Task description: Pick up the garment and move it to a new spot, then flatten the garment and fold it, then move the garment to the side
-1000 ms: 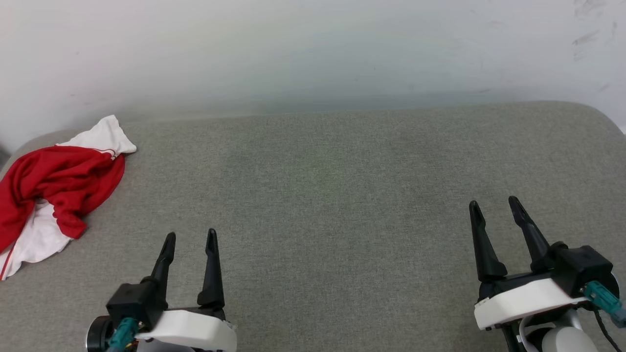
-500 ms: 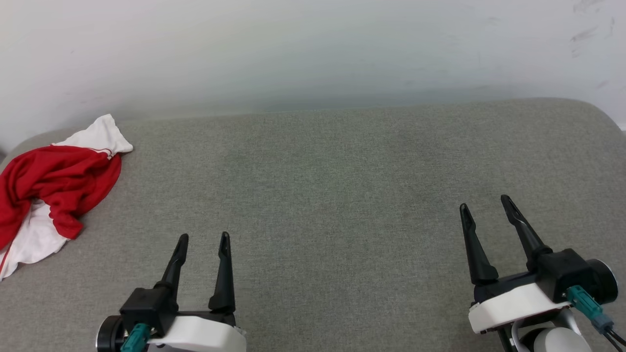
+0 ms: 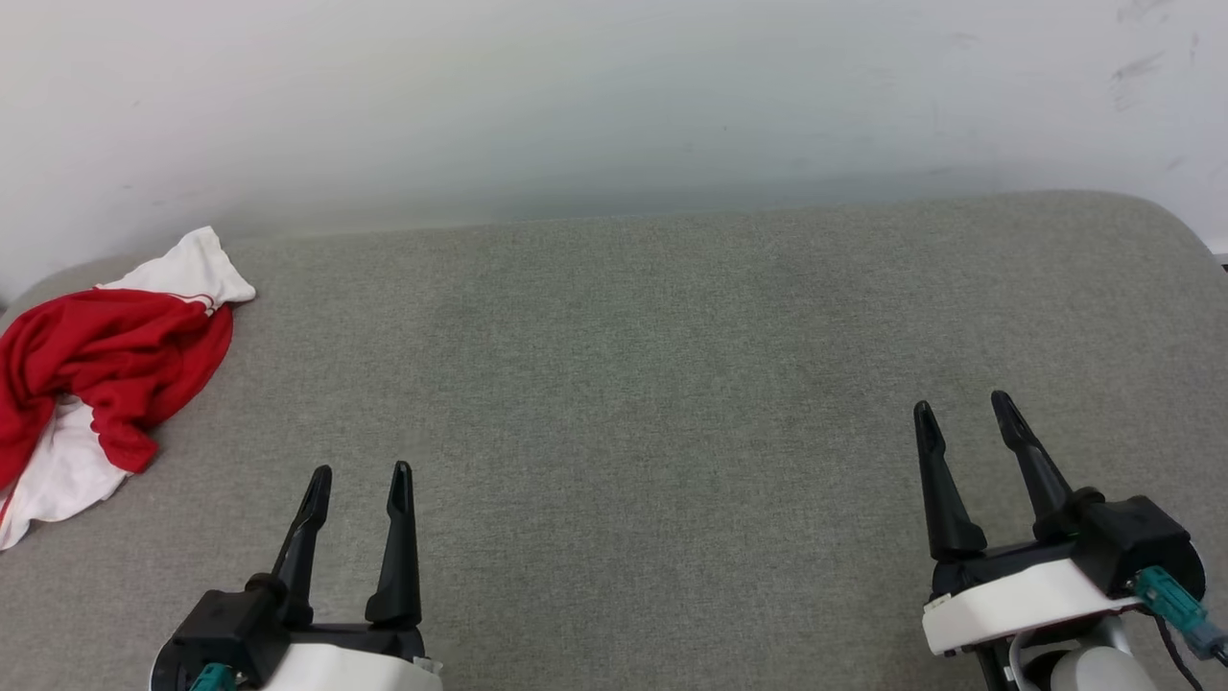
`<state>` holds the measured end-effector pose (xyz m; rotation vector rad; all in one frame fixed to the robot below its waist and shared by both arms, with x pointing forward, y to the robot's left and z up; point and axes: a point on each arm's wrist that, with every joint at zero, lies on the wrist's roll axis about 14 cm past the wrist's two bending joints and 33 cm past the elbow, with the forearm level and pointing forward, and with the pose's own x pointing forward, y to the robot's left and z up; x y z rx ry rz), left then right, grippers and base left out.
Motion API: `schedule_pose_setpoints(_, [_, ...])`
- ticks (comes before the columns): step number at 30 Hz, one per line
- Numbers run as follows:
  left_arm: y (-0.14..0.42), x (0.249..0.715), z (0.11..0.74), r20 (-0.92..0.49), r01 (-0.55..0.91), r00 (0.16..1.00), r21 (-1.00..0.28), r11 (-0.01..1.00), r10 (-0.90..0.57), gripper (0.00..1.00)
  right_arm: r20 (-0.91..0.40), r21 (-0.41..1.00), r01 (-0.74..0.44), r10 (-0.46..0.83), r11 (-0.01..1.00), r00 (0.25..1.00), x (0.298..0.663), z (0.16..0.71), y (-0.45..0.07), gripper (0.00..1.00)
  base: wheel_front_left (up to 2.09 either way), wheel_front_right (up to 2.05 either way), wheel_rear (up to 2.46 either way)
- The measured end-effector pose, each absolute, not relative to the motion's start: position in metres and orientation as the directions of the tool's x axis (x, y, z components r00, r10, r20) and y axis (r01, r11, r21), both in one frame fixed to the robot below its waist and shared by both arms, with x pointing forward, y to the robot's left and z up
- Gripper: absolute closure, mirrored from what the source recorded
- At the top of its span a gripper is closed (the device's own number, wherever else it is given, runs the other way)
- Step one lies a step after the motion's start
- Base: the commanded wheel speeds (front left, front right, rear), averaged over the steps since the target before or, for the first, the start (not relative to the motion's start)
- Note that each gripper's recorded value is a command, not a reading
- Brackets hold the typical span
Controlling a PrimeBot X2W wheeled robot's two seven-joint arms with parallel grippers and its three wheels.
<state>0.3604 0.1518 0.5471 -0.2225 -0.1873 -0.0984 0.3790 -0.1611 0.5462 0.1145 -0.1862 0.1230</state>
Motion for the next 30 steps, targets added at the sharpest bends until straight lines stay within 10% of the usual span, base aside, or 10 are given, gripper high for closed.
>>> schedule_pose_setpoints(30, [0.142, 0.353, 0.519, 0.127, 0.152, 0.982, -0.101, 0.983, -0.139, 0.00, 0.136, 0.076, -0.125, 0.114, 0.989, 0.984, 0.374, 0.523, -0.161, 0.00, 0.00, 0.00, 0.00])
